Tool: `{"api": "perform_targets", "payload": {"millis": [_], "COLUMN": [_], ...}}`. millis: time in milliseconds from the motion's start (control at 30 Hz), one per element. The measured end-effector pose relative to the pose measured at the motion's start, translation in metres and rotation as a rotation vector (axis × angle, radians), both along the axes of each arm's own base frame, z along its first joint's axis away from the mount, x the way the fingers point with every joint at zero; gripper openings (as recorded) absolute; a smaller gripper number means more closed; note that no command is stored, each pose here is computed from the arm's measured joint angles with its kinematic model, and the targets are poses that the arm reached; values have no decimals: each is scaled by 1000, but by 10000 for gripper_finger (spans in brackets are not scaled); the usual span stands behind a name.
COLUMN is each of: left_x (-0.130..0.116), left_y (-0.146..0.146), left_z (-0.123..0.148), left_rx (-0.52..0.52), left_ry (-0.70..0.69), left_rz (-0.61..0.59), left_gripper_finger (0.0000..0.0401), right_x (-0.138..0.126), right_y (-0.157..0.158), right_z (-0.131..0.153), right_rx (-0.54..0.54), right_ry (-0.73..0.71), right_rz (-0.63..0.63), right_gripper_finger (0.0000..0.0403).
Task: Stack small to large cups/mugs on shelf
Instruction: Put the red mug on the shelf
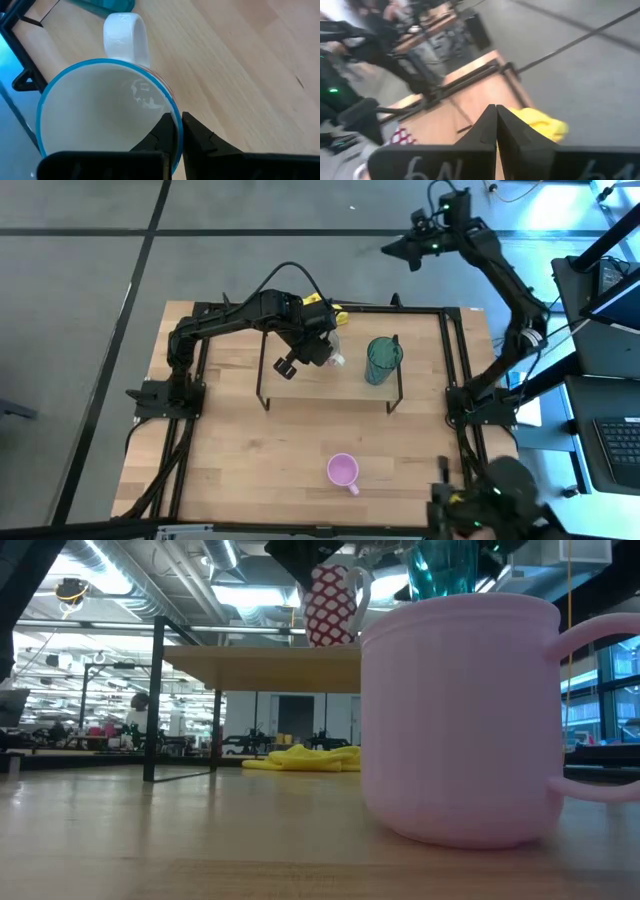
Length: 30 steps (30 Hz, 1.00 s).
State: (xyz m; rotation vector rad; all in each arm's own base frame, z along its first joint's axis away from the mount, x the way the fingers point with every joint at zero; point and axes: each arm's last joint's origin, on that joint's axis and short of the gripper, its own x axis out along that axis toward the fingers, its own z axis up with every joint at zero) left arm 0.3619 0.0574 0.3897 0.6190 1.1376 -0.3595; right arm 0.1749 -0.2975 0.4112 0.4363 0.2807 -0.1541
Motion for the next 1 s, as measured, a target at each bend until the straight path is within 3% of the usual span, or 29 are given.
{"api": "perform_targets", "payload": {"millis": [300, 567, 767, 1000], "left_x": [9, 17, 19, 19], "left_y": [3, 6, 10, 10], "left_z": [-14, -19, -18, -18], "left_rx": [-30, -17, -11, -30], "left_ry": [47, 31, -2, -7], "left_rz": [-2, -9, 10, 7], "left_gripper_finger": [11, 11, 11, 11], "right_x": [37, 68, 90, 109], "right_y": [-27, -29, -23, -10], "right_z": [-51, -89, -113, -120], "right_rx": [245, 386, 452, 468], "right_ry": [-42, 18, 68, 85], "right_rz": [203, 268, 322, 384], "right_gripper_finger": [2, 1, 1, 0]}}
